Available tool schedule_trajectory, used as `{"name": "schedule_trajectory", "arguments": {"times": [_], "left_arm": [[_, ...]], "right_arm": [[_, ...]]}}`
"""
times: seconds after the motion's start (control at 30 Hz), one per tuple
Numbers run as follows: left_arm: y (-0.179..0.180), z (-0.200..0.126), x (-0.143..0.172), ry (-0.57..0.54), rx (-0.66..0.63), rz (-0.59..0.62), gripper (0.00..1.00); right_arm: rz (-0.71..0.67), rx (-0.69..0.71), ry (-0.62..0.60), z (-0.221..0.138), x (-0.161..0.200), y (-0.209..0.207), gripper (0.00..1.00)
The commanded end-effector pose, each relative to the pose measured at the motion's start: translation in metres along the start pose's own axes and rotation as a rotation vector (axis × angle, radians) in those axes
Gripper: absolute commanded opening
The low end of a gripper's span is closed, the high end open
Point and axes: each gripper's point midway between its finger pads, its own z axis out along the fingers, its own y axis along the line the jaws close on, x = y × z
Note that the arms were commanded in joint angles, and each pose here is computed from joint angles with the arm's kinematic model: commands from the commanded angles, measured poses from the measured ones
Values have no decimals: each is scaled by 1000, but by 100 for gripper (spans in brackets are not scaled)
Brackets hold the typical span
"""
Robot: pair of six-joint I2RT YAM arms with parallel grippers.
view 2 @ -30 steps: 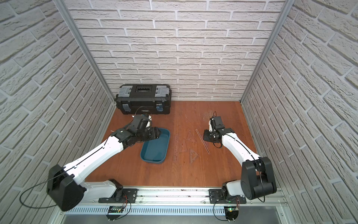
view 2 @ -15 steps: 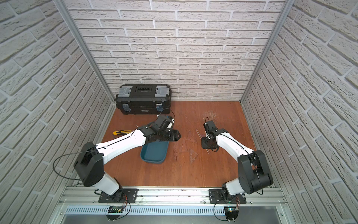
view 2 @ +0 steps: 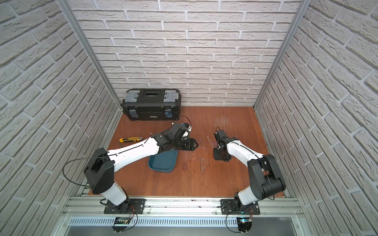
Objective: Put the scattered rulers into the storage box
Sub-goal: Pick up the ruler from the center of the board.
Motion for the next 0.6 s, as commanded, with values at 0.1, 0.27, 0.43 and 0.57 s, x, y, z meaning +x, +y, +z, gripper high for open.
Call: {"name": "schedule_trajectory", "arguments": {"times": [0.1, 0.27, 0.43, 0.57], "left_arm": [[-9, -19, -9, -64, 27, 8, 70], [-7, -20, -9, -65, 17, 9, 71], [-6, -19, -8, -68, 16, 5, 71], [-5, -19, -7, -66, 14, 5, 71]], "right_arm": [[-4, 3, -30, 2, -12, 4, 33], [-5, 1, -26, 4, -13, 5, 32], [-8, 3, -12, 9, -11, 5, 30], [-6, -10, -4, 10, -8, 7, 28]]}}
